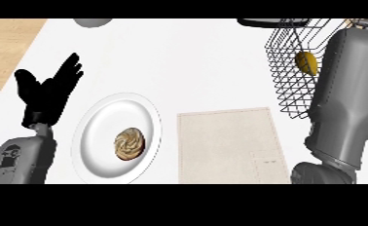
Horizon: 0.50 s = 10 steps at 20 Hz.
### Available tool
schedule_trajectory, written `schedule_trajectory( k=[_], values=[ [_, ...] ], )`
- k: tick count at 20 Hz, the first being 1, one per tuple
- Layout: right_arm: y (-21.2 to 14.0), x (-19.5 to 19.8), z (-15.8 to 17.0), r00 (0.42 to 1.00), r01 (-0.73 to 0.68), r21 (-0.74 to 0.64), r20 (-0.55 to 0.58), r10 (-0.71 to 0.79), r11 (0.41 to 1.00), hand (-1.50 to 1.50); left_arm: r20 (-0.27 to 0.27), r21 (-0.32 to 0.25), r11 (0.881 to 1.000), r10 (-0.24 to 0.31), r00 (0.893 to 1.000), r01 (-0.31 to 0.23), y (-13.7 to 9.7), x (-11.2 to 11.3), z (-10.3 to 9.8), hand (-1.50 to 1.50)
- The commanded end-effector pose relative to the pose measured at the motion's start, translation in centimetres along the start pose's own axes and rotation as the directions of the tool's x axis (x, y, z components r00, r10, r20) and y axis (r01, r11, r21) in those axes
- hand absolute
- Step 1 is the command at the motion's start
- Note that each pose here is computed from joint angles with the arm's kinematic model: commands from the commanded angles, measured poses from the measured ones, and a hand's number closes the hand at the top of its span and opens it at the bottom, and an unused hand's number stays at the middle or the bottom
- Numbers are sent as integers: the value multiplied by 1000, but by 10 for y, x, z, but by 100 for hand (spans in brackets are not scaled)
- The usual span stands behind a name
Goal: Pick the lemon from the placemat and place it in the basket
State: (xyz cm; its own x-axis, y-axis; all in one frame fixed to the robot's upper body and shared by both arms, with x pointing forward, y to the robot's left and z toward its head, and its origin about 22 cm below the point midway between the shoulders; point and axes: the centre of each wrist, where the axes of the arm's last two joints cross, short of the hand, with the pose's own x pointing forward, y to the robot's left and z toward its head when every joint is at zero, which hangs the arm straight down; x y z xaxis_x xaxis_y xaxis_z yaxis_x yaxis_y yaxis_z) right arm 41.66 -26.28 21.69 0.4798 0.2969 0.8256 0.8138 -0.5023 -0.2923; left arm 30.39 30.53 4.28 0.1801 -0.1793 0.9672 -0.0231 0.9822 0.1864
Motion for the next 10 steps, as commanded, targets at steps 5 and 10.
schedule_trajectory(
  k=[5, 10],
  values=[
    [-16, -11, -3, 968, 69, 25, -242, -61, 997, -150, -8, 1, 1000, 17, 1000, -17, -6, -6, -4, 0],
    [-26, -28, 0, 971, 70, 94, -233, -47, 993, -150, -37, 3, 1000, 17, 999, -17, 1, -13, 3, 0]
  ],
)
